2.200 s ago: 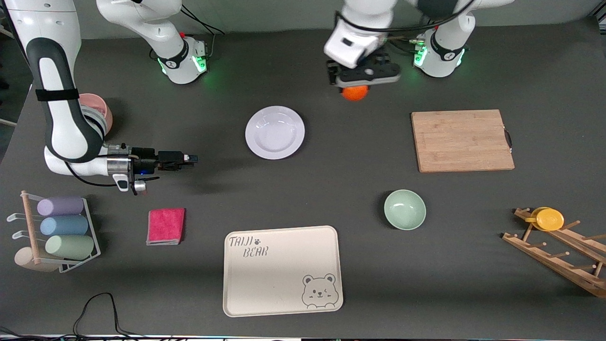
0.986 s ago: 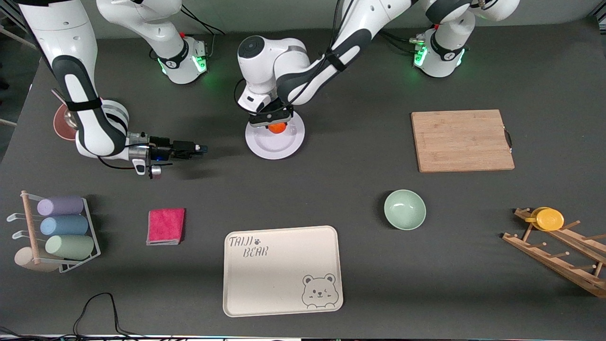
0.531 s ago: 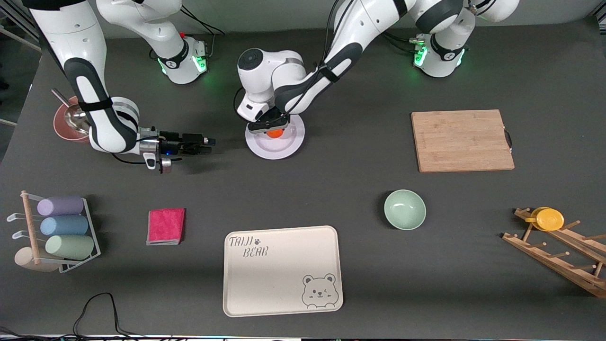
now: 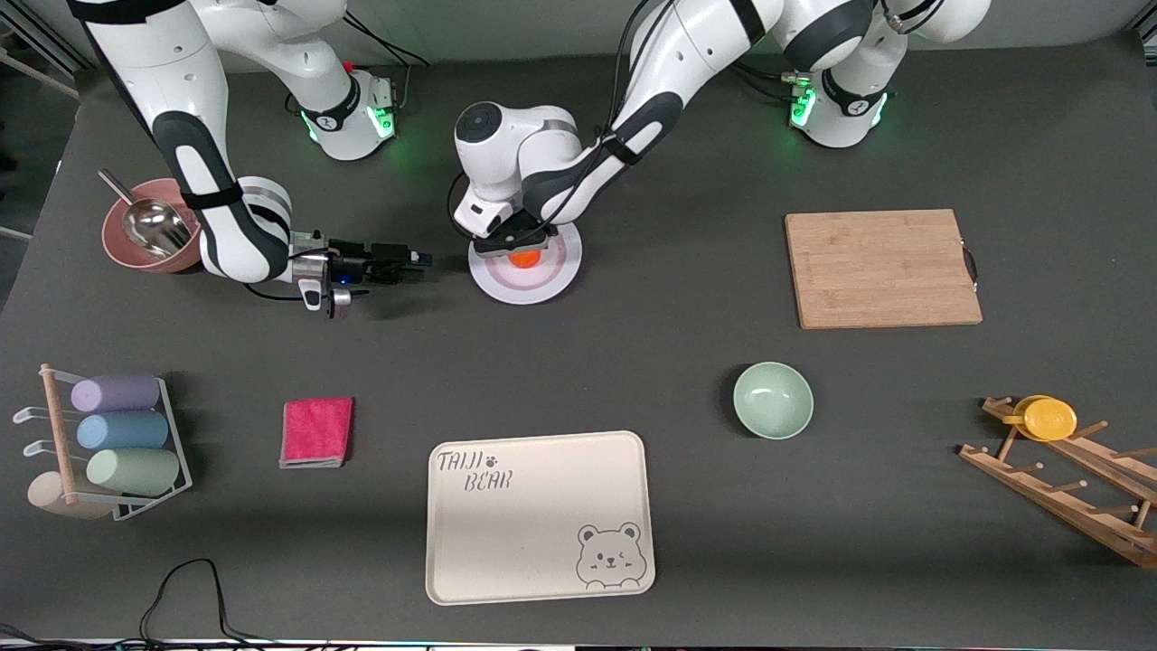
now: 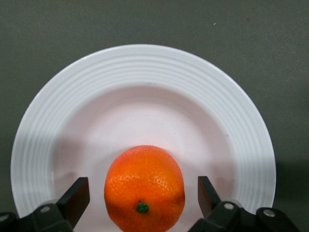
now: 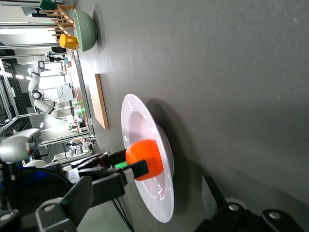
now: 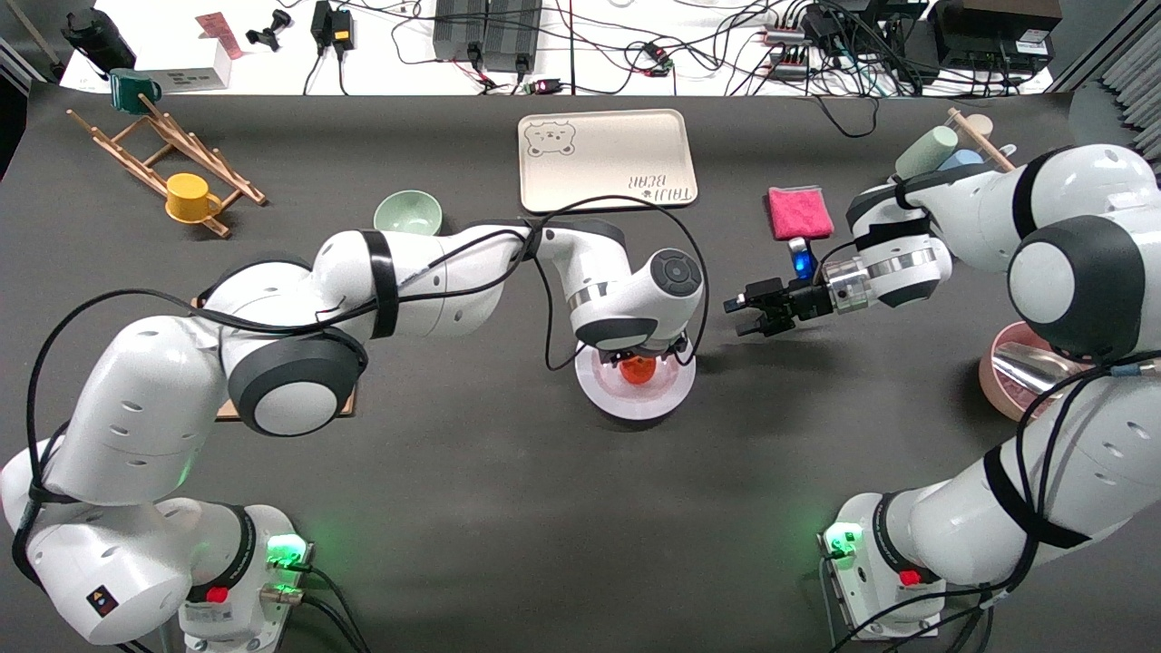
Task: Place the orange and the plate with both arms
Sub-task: 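Lower the orange onto the plate while the right gripper nears the rim, then open and withdraw the left gripper while the right gripper grips the rim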
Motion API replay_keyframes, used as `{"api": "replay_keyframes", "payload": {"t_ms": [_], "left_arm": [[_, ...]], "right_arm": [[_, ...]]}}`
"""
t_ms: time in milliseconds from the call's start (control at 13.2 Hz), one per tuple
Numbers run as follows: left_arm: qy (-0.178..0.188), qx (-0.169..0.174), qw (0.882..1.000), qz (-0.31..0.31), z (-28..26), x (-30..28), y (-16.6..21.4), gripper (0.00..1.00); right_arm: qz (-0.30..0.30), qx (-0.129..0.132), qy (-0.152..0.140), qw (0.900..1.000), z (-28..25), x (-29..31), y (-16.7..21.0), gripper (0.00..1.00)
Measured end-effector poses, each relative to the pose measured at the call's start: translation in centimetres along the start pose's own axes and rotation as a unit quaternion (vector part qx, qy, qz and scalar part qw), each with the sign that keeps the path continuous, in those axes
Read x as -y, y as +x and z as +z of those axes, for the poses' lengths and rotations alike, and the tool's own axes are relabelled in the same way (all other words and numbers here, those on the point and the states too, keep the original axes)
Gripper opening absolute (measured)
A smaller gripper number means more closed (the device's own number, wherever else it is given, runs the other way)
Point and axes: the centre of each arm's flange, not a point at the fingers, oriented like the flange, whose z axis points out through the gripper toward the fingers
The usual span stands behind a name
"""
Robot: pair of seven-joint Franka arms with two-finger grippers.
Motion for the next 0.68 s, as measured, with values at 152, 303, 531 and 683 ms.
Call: {"api": "replay_keyframes", "payload": {"t_ms": [152,303,531,683], "left_arm": [[0.009,-0.004,1.0,-0.002,-1.5,0.2,1.2,1.0],[0.016,0.009,1.0,-0.002,-6.1,0.9,3.3,1.0],[0.012,0.048,0.999,-0.001,-17.2,5.2,8.7,1.0],[0.005,0.068,0.998,0.001,-24.3,10.3,13.2,1.0]], "right_arm": [[0.004,-0.004,0.0,1.0,0.4,-0.1,-0.3,1.0],[0.0,-0.006,0.001,1.0,1.0,0.2,-0.4,1.0],[-0.024,-0.005,0.003,1.0,2.5,0.8,-0.7,1.0],[-0.036,-0.003,0.004,0.999,3.3,1.1,-0.8,1.0]]}}
